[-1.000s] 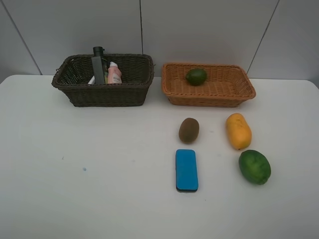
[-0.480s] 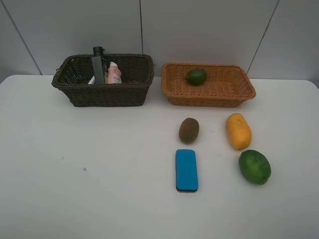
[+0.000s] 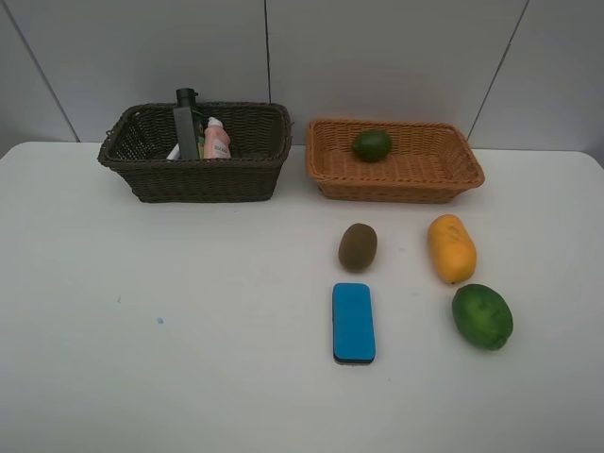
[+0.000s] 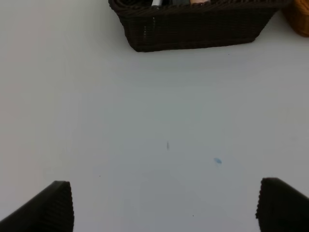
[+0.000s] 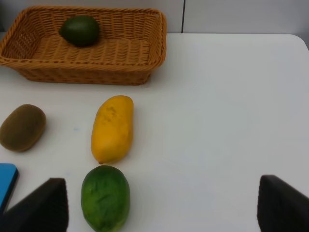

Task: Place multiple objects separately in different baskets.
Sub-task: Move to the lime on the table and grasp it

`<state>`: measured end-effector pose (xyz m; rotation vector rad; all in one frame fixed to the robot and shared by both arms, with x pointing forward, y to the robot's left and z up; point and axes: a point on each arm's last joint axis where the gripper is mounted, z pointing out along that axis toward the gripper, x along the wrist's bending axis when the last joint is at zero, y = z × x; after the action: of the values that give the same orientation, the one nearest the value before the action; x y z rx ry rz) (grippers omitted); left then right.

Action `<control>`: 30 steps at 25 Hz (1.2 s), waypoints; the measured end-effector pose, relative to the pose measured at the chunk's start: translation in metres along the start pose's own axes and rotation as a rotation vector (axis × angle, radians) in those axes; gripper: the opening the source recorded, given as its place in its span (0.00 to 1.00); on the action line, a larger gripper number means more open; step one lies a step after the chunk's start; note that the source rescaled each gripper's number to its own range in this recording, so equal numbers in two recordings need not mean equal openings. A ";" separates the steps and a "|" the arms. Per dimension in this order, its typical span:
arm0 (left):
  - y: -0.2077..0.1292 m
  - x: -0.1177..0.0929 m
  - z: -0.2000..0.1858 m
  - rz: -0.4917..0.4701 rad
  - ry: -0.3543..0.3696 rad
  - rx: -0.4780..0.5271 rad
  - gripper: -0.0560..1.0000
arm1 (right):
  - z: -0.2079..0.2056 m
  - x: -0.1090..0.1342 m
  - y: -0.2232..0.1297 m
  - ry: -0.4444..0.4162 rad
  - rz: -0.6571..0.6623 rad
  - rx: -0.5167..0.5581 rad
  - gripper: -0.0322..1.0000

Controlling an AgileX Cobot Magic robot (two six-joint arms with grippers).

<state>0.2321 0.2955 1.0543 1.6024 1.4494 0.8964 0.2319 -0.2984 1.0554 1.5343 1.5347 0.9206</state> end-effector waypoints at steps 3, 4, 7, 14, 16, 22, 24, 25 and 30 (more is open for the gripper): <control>0.000 0.000 0.000 0.000 0.000 0.000 0.94 | 0.000 0.000 0.000 0.000 0.000 0.000 1.00; 0.000 0.000 0.000 0.000 0.000 0.000 0.94 | 0.000 0.000 0.000 0.000 0.000 0.000 1.00; 0.000 0.000 0.000 0.000 0.000 0.000 0.94 | 0.000 0.000 0.000 0.000 0.001 0.000 1.00; 0.000 0.000 0.000 0.000 -0.001 0.000 0.94 | 0.000 0.000 0.000 0.000 0.001 0.000 1.00; 0.000 0.000 0.000 0.000 -0.001 0.000 0.94 | 0.000 0.000 0.000 0.000 0.001 0.000 1.00; 0.000 0.000 0.000 0.000 -0.001 0.000 0.94 | 0.000 0.000 0.000 0.000 0.001 0.000 1.00; 0.000 0.000 0.000 0.000 -0.001 0.000 0.94 | 0.000 0.000 0.000 0.000 0.008 0.010 1.00; 0.000 0.000 0.000 0.000 -0.001 0.000 0.94 | 0.001 0.000 0.001 0.001 0.012 0.031 1.00; 0.000 0.000 0.000 0.000 -0.001 0.000 0.94 | 0.017 0.001 0.022 0.019 0.022 0.243 1.00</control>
<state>0.2321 0.2955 1.0543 1.6022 1.4492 0.8956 0.2572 -0.2978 1.0670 1.7193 1.6956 0.7845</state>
